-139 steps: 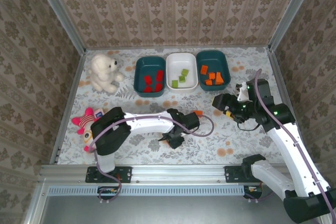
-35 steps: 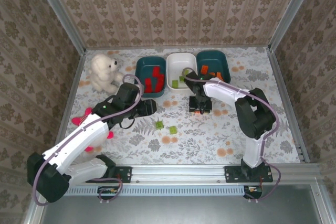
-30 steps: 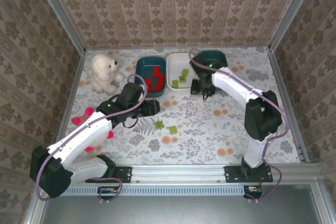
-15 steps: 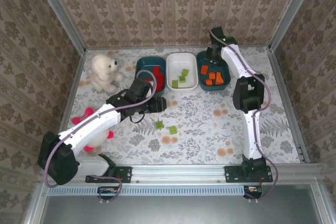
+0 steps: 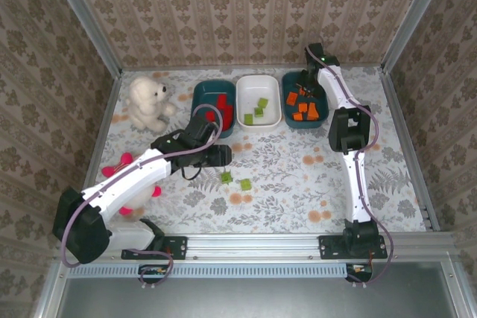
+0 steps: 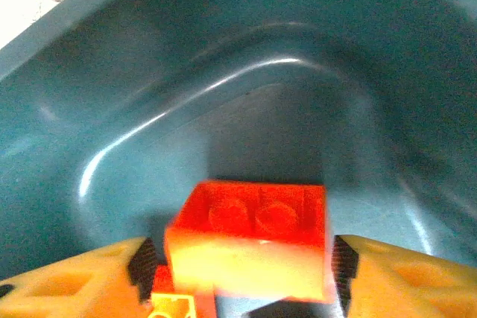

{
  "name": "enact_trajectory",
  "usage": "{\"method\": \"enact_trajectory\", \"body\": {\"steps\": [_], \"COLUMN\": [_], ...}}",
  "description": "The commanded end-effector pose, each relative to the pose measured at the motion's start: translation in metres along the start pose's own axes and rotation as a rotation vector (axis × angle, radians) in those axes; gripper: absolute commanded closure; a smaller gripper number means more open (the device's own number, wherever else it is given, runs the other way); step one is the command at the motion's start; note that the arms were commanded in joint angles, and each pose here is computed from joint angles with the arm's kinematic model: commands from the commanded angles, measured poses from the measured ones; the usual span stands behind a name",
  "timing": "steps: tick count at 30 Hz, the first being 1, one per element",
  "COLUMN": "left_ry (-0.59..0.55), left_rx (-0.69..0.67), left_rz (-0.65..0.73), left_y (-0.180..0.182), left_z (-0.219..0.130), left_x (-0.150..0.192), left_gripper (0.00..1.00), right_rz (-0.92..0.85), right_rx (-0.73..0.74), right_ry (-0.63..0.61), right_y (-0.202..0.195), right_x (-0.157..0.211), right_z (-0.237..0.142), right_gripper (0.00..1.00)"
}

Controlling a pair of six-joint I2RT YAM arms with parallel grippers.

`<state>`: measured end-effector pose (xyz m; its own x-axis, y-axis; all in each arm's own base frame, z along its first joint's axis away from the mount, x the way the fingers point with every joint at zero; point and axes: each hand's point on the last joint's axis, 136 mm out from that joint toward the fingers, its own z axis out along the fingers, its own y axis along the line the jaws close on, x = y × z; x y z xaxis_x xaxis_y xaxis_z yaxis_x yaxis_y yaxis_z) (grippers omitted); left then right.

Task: Sort the legos into containers by color

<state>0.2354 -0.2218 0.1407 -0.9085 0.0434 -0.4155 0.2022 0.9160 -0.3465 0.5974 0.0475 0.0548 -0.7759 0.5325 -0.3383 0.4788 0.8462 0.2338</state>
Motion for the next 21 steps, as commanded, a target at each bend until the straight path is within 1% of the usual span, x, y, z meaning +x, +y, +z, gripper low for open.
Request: {"method": "enact_trajectory", "body": {"steps": [1, 4, 7, 8, 10, 13, 15, 17, 21], "left_ry": [0.022, 0.013, -0.005, -0.012, -0.026, -0.048, -0.076, -0.108, -0.159], "left_rx": [-0.054, -0.062, -0.079, -0.080, -0.072, -0.060, -0.043, -0.020, 0.010], "left_rz": [0.012, 0.010, -0.010, -0.024, -0.049, -0.090, -0.122, -0.155, -0.234], "left_y": [0.013, 0.015, 0.019, 0.021, 0.024, 0.031, 0.037, 0.043, 0.064], "left_z": [-0.004, -0.006, -0.011, -0.013, -0.017, -0.027, -0.037, -0.049, -0.072], "left_x": [0.012, 0.011, 0.009, 0.009, 0.010, 0.017, 0.024, 0.031, 0.052], "left_gripper": [0.34, 0.34, 0.33, 0.33, 0.33, 0.32, 0.30, 0.28, 0.23], "right_rz": [-0.003, -0.024, -0.093, -0.125, -0.194, -0.309, -0.396, -0.470, -0.634], "right_rx": [-0.030, -0.061, -0.092, -0.101, -0.122, -0.178, -0.207, -0.208, -0.215], "right_ry": [0.004, -0.037, -0.103, -0.129, -0.160, -0.172, -0.138, -0.079, 0.062], "right_y": [0.011, 0.021, 0.040, 0.047, 0.063, 0.085, 0.091, 0.084, 0.065], "right_x": [0.000, -0.009, -0.014, -0.012, 0.004, 0.060, 0.117, 0.174, 0.285], "right_z": [-0.016, -0.041, -0.083, -0.102, -0.130, -0.164, -0.174, -0.178, -0.189], "right_gripper": [0.28, 0.26, 0.28, 0.29, 0.29, 0.31, 0.31, 0.31, 0.23]}}
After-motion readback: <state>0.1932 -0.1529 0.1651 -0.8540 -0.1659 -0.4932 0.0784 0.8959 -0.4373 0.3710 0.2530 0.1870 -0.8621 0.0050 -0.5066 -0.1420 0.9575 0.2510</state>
